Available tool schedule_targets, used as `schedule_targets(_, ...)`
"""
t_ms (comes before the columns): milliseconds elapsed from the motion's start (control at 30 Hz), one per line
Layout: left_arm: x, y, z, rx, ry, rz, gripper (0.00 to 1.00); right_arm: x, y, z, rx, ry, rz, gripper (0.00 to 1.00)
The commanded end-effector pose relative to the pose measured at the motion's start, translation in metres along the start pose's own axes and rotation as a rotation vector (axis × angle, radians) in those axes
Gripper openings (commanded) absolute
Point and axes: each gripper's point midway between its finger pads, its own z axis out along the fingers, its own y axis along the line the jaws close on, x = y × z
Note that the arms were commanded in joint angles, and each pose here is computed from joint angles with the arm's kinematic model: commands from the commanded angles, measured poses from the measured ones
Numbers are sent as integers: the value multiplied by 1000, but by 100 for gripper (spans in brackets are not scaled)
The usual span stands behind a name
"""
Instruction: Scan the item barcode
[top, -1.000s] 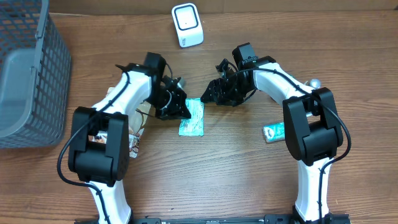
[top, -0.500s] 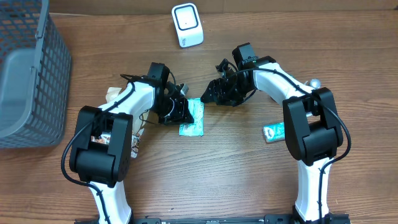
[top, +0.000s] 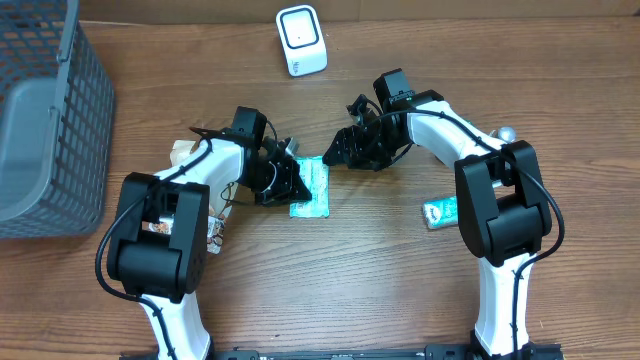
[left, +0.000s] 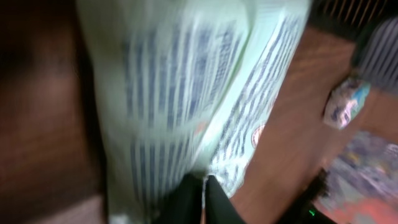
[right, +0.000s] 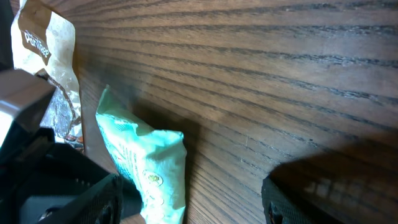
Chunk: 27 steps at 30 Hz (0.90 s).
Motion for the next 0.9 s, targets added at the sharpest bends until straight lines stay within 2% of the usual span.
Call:
schedule_targets(0,-21,-6,-21,37,-29,-3,15,6,-8,8,17,19,3,69)
schedule_targets(200,-35,-17,-49,3,-51,9,16,5,-11,8,39,14,2,69)
schedule_targets(533,-9,21,-28,-225,9,-40,9,3,-11,8,37,7,-3,69)
schedule_targets(867,-10,22,-23,-222,0,-39,11,3,-11,8,38,9,-2,70)
